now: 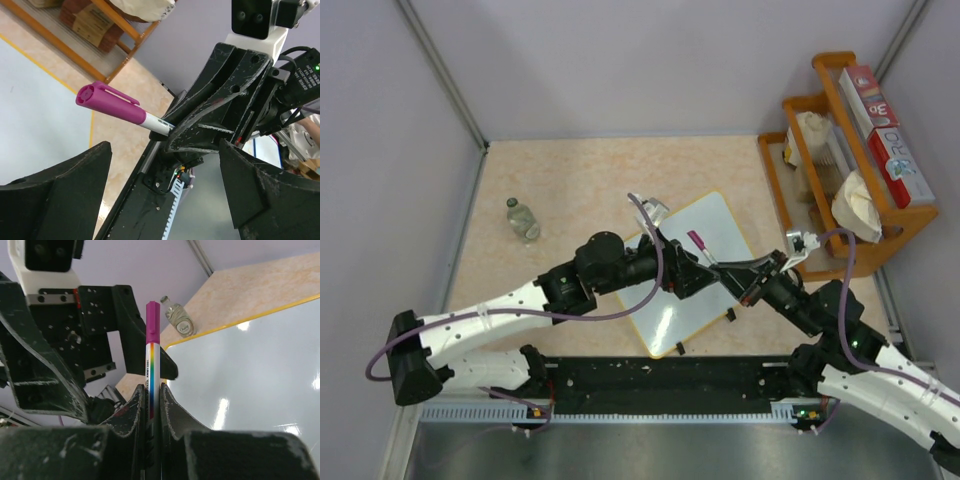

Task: Write a sentence on the whiteboard
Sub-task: Pick up the whiteboard marker at the center of the board.

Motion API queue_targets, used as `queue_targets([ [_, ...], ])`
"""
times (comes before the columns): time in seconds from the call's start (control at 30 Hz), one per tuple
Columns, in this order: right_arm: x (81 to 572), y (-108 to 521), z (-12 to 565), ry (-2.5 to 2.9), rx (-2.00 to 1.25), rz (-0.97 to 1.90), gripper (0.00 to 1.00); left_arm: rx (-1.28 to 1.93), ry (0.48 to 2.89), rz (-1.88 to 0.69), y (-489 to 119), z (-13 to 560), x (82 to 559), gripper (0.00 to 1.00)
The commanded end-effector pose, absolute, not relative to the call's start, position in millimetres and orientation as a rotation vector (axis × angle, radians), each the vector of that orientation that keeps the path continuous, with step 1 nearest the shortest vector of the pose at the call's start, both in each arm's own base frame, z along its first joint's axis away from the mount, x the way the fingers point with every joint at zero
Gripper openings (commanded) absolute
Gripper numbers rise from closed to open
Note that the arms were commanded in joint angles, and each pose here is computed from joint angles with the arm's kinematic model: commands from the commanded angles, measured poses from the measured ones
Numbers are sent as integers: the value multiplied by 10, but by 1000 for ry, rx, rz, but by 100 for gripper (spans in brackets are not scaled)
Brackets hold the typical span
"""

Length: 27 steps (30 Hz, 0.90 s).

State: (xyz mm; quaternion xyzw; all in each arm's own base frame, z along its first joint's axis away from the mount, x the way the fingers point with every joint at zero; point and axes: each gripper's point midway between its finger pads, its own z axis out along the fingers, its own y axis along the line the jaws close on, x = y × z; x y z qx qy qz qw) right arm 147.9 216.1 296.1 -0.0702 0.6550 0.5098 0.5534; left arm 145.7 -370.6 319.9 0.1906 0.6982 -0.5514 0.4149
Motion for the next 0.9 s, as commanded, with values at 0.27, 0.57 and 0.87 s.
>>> queue_targets([
  [0.27, 1393, 2095, 3252, 1419, -130, 1288, 0, 433, 1564, -1561, -3899, 3657, 1470, 73],
  [0.57, 1376, 2103, 3246, 1419, -134, 1300, 0, 434, 1501, -1575, -3871, 3760, 1476, 65],
  [0.87, 1335, 2136, 3257, 1419, -161, 1319, 0, 446, 1506, -1599, -3983, 3732, 1491, 19],
])
